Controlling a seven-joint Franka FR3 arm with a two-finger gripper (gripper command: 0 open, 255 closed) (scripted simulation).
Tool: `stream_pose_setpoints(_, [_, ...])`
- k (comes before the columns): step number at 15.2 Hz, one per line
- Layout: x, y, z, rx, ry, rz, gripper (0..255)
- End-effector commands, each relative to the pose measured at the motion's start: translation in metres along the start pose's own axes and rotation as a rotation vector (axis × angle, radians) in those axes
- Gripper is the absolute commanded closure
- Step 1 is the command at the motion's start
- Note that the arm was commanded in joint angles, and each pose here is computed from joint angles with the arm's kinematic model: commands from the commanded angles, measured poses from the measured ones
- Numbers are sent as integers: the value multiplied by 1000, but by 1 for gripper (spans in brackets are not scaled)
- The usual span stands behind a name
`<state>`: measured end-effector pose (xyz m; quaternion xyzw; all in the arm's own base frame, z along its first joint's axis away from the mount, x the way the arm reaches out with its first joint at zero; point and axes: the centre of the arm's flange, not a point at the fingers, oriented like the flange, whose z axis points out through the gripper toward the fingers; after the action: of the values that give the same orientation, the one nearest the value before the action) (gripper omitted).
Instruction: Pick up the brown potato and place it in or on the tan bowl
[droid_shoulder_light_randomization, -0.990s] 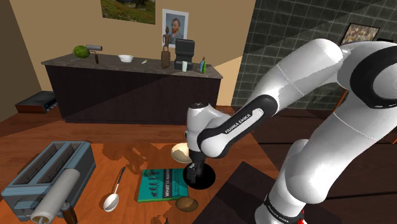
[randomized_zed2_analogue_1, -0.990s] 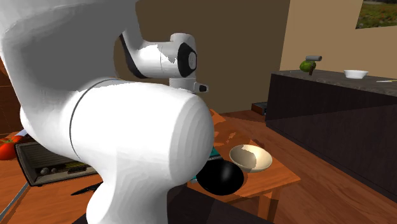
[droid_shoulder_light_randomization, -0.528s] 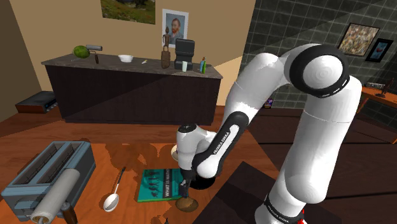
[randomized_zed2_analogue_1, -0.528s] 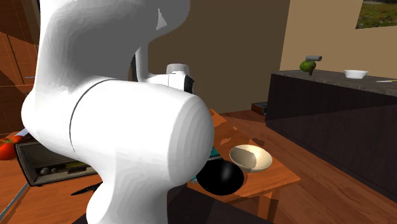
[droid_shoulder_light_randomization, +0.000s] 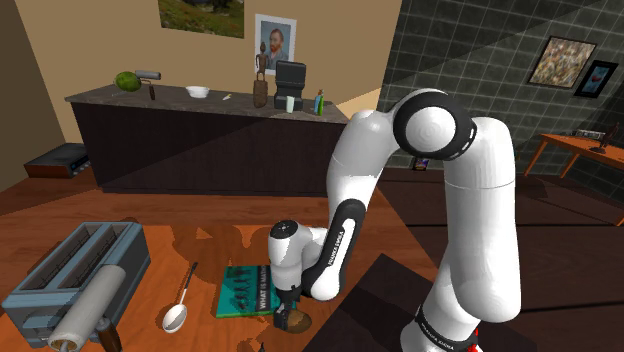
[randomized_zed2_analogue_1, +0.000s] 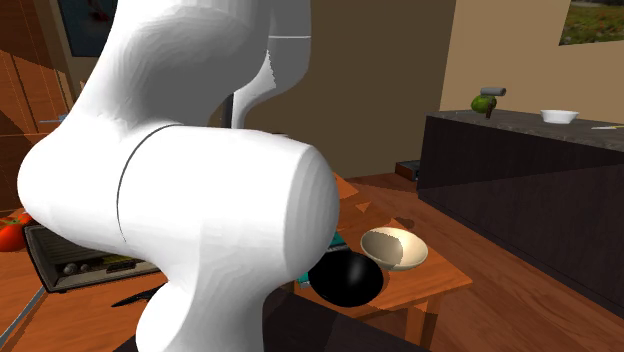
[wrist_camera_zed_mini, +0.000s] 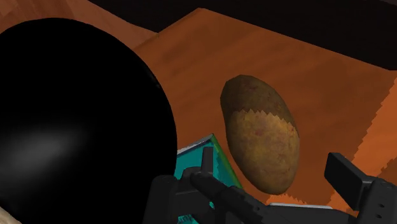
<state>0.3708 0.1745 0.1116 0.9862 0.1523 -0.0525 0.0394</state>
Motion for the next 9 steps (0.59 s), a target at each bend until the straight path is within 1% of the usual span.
stream_pose_setpoints(1, [0, -1, 11, -1, 0, 0, 0])
stream_pose_setpoints(4, [1, -1, 30, -1, 0, 0, 0])
stream_pose_setpoints(9, [1, -1, 30, -1, 0, 0, 0])
